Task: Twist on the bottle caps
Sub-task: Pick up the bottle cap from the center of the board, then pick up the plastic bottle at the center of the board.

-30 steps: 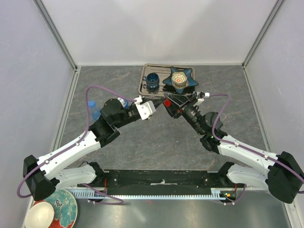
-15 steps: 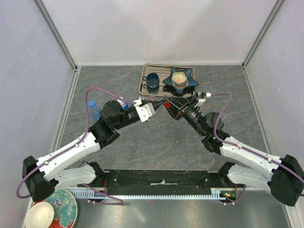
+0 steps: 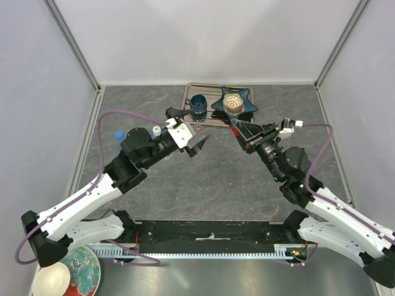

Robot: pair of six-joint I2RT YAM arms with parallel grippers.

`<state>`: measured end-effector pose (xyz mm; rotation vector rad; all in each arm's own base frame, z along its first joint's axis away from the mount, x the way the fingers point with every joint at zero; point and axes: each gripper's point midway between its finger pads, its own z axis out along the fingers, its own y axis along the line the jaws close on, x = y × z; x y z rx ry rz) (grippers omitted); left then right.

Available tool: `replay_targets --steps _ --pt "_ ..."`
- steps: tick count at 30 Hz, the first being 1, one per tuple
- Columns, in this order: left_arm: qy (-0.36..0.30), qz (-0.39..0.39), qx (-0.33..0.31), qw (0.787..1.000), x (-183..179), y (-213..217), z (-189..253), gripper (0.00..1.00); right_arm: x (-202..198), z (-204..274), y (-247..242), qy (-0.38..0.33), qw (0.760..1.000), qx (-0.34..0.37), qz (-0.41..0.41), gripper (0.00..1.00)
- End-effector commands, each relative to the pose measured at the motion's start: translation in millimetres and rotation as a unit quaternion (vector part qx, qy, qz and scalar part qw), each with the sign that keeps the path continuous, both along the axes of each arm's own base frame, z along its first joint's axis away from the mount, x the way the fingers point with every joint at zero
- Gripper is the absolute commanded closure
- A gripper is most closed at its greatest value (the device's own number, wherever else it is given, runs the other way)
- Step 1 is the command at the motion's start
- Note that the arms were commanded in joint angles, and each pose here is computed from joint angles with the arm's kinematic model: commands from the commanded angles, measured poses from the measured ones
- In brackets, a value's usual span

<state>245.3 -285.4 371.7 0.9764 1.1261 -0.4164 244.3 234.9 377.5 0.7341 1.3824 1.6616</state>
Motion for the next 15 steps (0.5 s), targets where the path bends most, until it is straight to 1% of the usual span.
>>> replay_targets --steps 1,2,3,4,5,6,7,8,10,11,13,14,15 --pt "0.068 0.075 -0.048 0.994 14 25 16 0.01 7 19 -43 -0.013 0.988 -0.104 -0.111 0.68" --pt "0.11 0.086 -0.03 0.99 20 25 0 0.01 4 24 -54 -0.027 0.983 -0.129 -0.13 0.69" --pt "0.137 0.092 -0.031 0.986 33 29 6 0.01 3 30 -66 -0.028 0.978 -0.14 -0.155 0.69" --pt "0.218 0.096 -0.027 0.971 47 20 -22 0.01 -3 37 -77 -0.039 0.974 -0.145 -0.168 0.69" --pt "0.284 0.101 0.004 0.953 49 23 -51 0.01 -5 41 -85 -0.043 0.971 -0.152 -0.182 0.69" --pt "0.306 0.105 -0.005 0.946 59 27 -47 0.01 -7 43 -95 -0.047 0.963 -0.176 -0.199 0.69" --pt "0.339 0.092 0.017 0.936 61 17 -68 0.01 -12 49 -104 -0.054 0.96 -0.176 -0.209 0.69" --pt "0.356 0.09 0.031 0.93 60 15 -78 0.01 -14 50 -109 -0.055 0.958 -0.182 -0.215 0.68" --pt "0.367 0.093 0.04 0.925 68 10 -84 0.01 -20 55 -119 -0.064 0.953 -0.191 -0.227 0.68" --pt "0.389 0.102 0.043 0.915 75 5 -98 0.01 -21 56 -121 -0.065 0.952 -0.192 -0.23 0.68" --pt "0.399 0.109 0.031 0.91 88 3 -102 0.01 -23 59 -124 -0.071 0.949 -0.198 -0.233 0.68" --pt "0.407 0.114 0.031 0.906 95 2 -114 0.01 -24 60 -125 -0.072 0.949 -0.199 -0.234 0.68" --pt "0.408 0.115 0.023 0.906 100 -2 -115 0.01 -24 61 -125 -0.072 0.949 -0.202 -0.233 0.68"
